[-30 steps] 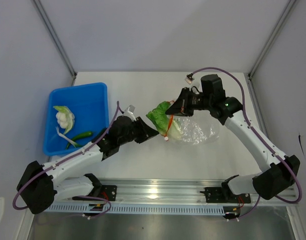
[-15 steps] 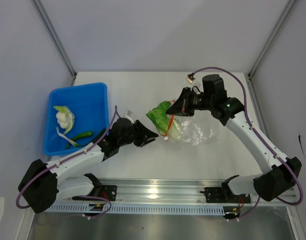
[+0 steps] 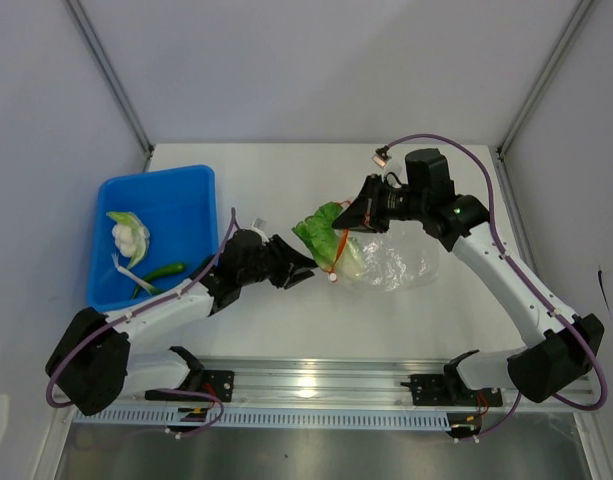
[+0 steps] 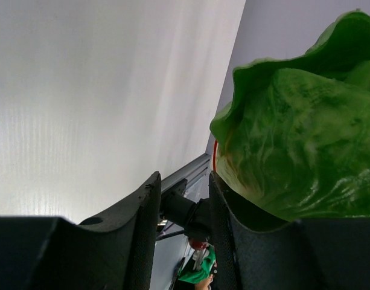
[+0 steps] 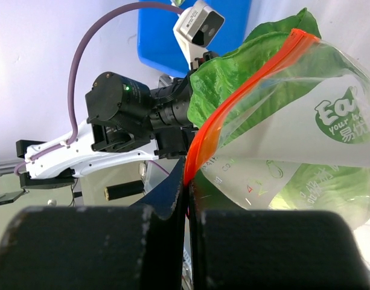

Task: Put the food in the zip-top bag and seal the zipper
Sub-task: Place the fake vegetable in the zipper food storage bag.

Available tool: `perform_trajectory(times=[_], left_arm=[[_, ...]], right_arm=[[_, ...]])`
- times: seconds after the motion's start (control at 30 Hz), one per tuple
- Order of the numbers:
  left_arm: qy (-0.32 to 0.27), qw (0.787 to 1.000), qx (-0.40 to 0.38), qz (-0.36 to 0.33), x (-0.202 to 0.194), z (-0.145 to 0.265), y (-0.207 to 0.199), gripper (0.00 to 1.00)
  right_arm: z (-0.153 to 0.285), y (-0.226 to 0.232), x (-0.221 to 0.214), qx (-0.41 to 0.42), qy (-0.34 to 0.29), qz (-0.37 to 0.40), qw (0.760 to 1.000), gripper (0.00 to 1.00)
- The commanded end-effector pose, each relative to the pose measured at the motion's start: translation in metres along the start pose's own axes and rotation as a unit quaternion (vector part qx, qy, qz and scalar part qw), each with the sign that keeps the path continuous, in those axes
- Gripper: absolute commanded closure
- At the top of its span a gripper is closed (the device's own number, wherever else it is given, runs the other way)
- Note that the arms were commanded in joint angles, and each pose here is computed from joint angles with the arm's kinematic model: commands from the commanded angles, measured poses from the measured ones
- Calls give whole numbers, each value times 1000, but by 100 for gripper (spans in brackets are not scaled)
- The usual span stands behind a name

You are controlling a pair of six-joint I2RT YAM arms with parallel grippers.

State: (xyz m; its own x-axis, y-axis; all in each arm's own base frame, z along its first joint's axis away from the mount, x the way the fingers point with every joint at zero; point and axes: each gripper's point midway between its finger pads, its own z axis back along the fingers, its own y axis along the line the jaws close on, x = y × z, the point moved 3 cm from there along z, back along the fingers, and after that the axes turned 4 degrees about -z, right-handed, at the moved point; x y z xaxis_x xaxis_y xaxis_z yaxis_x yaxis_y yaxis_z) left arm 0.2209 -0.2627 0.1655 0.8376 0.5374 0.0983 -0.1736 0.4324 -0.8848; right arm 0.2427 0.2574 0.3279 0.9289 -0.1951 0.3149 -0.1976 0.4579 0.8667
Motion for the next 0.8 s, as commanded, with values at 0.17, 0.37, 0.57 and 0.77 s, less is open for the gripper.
perform_trajectory(times=[0.17, 0.37, 0.57, 0.77], left_arm=[[18, 999, -50, 12, 2, -2, -26, 60], [11, 998, -53, 17, 5, 2, -22, 61], [22, 998, -63, 21, 3, 0, -26, 61], [34, 997, -67, 25, 1, -2, -26, 62]], right_arm=[[8, 20, 4, 38, -7, 29, 999, 100], [9, 16, 2, 33, -6, 31, 999, 100], [7, 15, 3, 35, -5, 27, 999, 100], [6, 16, 4, 40, -11, 28, 999, 100]])
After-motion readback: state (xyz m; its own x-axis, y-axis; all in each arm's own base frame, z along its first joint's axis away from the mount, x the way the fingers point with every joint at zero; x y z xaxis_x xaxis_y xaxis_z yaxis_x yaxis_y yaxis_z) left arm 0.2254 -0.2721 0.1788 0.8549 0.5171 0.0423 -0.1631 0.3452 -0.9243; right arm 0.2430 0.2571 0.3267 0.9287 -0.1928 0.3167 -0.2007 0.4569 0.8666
